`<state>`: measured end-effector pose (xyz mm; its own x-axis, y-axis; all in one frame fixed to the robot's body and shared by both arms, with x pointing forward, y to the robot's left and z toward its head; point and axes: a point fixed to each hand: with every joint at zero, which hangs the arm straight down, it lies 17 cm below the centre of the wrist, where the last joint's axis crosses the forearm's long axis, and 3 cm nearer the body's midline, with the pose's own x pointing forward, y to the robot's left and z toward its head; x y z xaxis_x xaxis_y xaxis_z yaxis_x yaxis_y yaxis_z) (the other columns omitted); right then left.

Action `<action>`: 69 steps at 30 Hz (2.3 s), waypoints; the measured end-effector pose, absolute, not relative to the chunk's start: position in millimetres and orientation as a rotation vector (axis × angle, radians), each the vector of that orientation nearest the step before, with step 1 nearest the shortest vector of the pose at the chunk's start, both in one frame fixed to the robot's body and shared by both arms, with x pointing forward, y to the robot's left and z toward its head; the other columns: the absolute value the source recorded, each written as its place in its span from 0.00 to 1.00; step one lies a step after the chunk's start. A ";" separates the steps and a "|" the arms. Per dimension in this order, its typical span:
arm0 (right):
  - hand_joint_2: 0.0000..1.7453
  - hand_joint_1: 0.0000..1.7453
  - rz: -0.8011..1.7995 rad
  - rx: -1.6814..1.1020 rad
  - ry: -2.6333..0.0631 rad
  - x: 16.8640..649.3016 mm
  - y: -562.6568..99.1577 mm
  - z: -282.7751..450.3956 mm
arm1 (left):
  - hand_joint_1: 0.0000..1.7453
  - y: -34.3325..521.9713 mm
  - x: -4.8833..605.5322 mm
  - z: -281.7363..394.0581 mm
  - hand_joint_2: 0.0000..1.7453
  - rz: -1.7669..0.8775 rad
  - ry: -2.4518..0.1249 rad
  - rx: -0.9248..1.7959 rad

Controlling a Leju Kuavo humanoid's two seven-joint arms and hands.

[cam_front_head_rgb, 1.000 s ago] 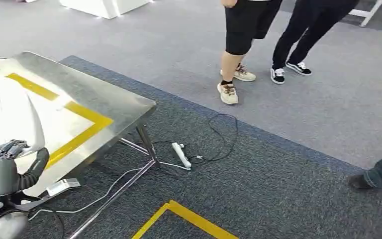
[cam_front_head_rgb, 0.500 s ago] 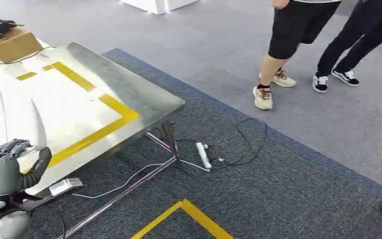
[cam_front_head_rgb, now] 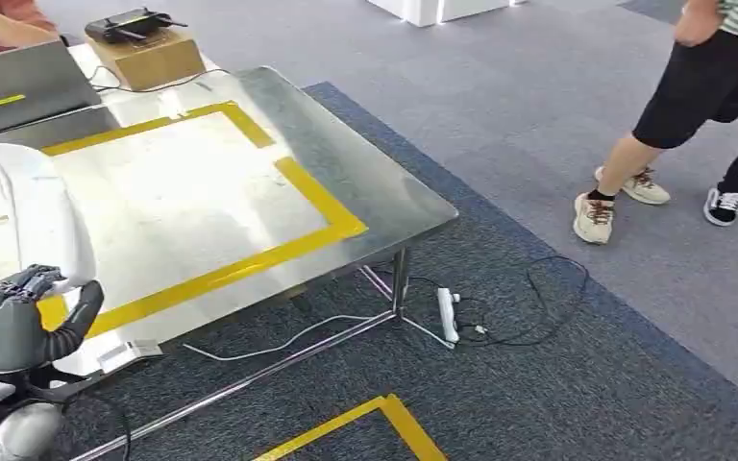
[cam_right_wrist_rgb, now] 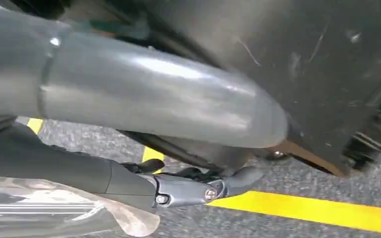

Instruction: Take the parts from the cabinet and place them on the table.

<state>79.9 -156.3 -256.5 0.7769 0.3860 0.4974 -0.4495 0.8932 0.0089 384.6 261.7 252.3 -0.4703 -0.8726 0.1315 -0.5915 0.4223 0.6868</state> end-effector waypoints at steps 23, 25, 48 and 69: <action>0.00 0.00 0.451 0.132 -0.521 83.5 -156.5 -255.4 | 1.00 264.5 387.5 252.9 1.00 -0.793 -2.201 1.247; 0.00 0.00 0.447 0.134 -0.521 82.0 -156.3 -255.4 | 1.00 264.2 387.7 252.6 1.00 -0.791 -2.200 1.246; 0.00 0.00 0.450 0.154 -0.531 83.1 -153.0 -253.6 | 1.00 259.2 399.3 251.8 1.00 -0.887 -2.167 1.323; 0.00 0.00 0.473 0.172 -0.536 86.2 -149.3 -252.2 | 1.00 313.0 475.1 186.2 1.00 -1.255 -1.714 1.509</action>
<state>86.2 -149.3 -252.2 0.7557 0.3875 0.5279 -0.4756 0.8789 0.0357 475.1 313.0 186.2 -0.2366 -0.9542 -0.1831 -0.4626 -0.0550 0.8848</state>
